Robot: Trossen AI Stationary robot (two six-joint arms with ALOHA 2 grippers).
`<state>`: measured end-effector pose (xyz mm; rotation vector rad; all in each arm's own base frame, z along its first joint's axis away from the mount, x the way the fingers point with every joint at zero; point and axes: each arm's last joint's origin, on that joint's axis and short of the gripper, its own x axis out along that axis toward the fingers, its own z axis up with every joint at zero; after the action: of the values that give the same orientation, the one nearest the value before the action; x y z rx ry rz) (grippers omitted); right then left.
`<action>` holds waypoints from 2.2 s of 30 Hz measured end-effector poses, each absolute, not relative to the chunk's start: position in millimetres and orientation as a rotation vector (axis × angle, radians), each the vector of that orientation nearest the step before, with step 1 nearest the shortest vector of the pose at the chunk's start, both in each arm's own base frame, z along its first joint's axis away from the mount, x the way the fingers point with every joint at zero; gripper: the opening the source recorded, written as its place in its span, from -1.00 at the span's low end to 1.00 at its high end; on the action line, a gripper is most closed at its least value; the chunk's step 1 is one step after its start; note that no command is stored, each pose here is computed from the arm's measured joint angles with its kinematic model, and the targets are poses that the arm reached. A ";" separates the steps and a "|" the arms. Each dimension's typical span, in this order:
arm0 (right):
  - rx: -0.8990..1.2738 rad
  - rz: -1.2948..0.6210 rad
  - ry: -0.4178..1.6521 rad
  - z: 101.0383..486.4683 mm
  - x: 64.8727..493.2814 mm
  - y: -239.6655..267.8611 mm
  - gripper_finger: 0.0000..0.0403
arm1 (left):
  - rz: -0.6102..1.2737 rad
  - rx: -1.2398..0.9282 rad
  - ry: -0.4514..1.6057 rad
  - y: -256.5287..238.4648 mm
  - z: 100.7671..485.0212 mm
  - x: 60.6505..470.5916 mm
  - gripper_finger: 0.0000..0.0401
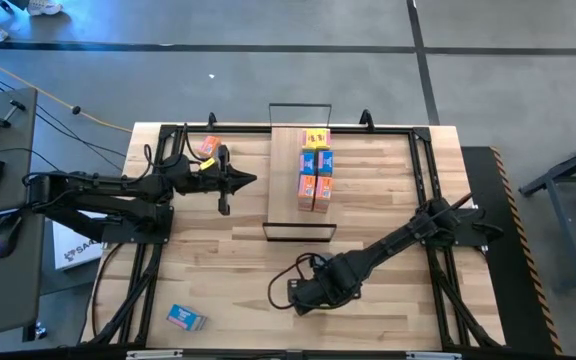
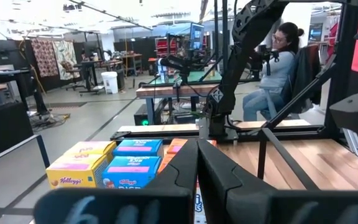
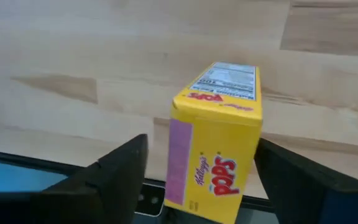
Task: Stack cereal on shelf
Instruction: Put the yellow cereal box on the shelf aligned with the other yellow cereal boxes on the shelf
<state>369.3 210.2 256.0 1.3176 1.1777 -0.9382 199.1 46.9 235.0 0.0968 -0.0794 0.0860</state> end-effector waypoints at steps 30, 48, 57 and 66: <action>1.269 -0.938 1.284 254.9 364.1 208.6 -0.15 | 0.085 0.071 -0.081 46.9 235.1 199.1 -1.00; 1.287 -0.766 1.252 300.4 377.6 193.9 -0.25 | 0.136 0.030 -0.078 56.8 234.7 196.6 -1.00; 1.220 -0.547 1.077 376.1 378.9 159.1 -0.25 | 0.164 0.029 -0.070 62.4 234.1 194.9 -1.00; 1.029 -0.505 0.876 411.9 373.3 74.6 -0.25 | 0.202 0.027 -0.056 70.2 232.8 192.4 -1.00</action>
<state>373.3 74.6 411.9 1.0294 0.8756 -0.5049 192.4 70.2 232.8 0.0266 -0.0563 0.2016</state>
